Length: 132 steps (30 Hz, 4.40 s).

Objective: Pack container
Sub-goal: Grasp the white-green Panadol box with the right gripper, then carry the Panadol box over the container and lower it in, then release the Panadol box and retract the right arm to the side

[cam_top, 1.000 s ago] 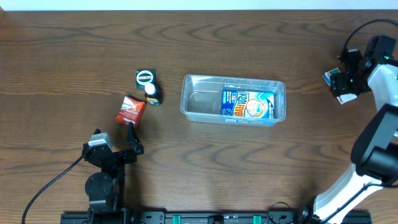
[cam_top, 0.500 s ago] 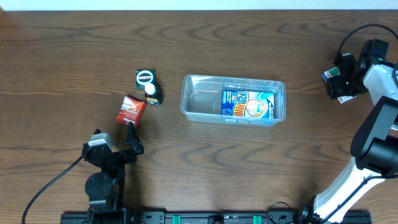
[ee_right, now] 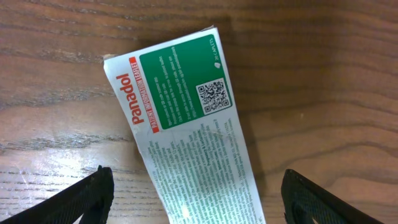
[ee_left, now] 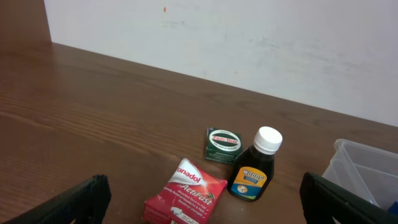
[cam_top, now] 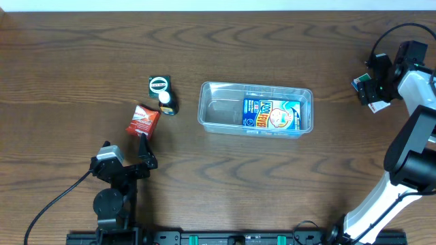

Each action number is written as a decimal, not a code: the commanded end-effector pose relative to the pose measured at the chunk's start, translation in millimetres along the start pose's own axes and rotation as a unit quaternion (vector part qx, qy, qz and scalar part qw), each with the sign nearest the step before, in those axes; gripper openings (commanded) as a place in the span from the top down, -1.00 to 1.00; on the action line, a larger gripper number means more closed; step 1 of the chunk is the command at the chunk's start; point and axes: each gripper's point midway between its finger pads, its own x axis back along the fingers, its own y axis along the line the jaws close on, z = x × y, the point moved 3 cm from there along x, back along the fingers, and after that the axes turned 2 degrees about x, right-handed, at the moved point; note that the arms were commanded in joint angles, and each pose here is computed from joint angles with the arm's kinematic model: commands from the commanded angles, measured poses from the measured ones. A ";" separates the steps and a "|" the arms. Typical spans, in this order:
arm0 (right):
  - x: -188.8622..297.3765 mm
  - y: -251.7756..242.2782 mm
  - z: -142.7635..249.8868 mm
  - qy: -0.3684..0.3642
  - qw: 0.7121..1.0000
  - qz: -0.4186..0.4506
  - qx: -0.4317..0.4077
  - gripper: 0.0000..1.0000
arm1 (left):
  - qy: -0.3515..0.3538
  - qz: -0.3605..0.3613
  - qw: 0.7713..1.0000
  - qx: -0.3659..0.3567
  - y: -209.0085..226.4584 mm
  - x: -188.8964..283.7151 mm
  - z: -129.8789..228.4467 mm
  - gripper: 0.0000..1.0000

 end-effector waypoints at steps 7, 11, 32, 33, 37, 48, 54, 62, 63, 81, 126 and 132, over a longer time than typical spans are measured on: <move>-13.7 0.0 3.5 0.006 1.000 -0.011 0.005 -0.53 | 0.024 -0.023 0.999 0.001 9.0 -1.5 15.6 -0.96; -14.3 0.6 4.6 0.008 1.000 -0.013 0.004 -0.47 | 0.024 -0.023 0.999 0.001 9.0 -1.5 15.6 -0.96; -0.6 10.5 5.5 0.014 0.998 -0.042 -0.053 0.28 | 0.024 -0.023 0.999 0.001 9.0 -1.5 15.6 -0.96; 5.0 9.5 3.8 0.013 0.998 -0.041 -0.053 0.28 | 0.024 -0.022 0.999 0.001 9.0 -1.5 15.6 -0.96; 40.2 4.0 -10.8 -0.005 0.998 -0.036 -0.050 0.28 | 0.024 -0.023 0.999 0.001 9.0 -1.5 15.6 -0.96; 199.4 65.8 -85.8 -0.197 0.975 -0.097 0.031 0.28 | 0.024 -0.022 0.999 0.001 9.0 -1.5 15.6 -0.96; 256.3 149.4 -91.7 -0.237 0.951 -0.142 0.141 0.24 | 0.024 -0.023 0.999 0.001 9.0 -1.5 15.6 -0.96; 263.2 252.2 -59.8 -0.174 0.911 -0.189 0.324 0.17 | 0.024 -0.023 0.999 0.001 9.0 -1.5 15.6 -0.96; 262.0 258.5 -55.9 -0.164 0.908 -0.185 0.338 0.17 | 0.024 -0.023 0.999 0.001 9.0 -1.5 15.6 -0.96; 187.3 286.7 -12.2 -0.030 0.848 -0.223 0.480 0.18 | 0.024 -0.023 0.999 0.001 9.0 -1.5 15.6 -0.96; 287.3 141.1 -118.5 -0.230 0.963 -0.015 0.143 -0.98 | 0.024 -0.023 0.999 0.001 9.0 -1.5 15.6 -0.96; 252.0 51.4 -92.2 -0.177 0.983 0.012 -0.051 -0.99 | 0.024 -0.023 0.999 0.001 9.0 -1.5 15.6 -0.96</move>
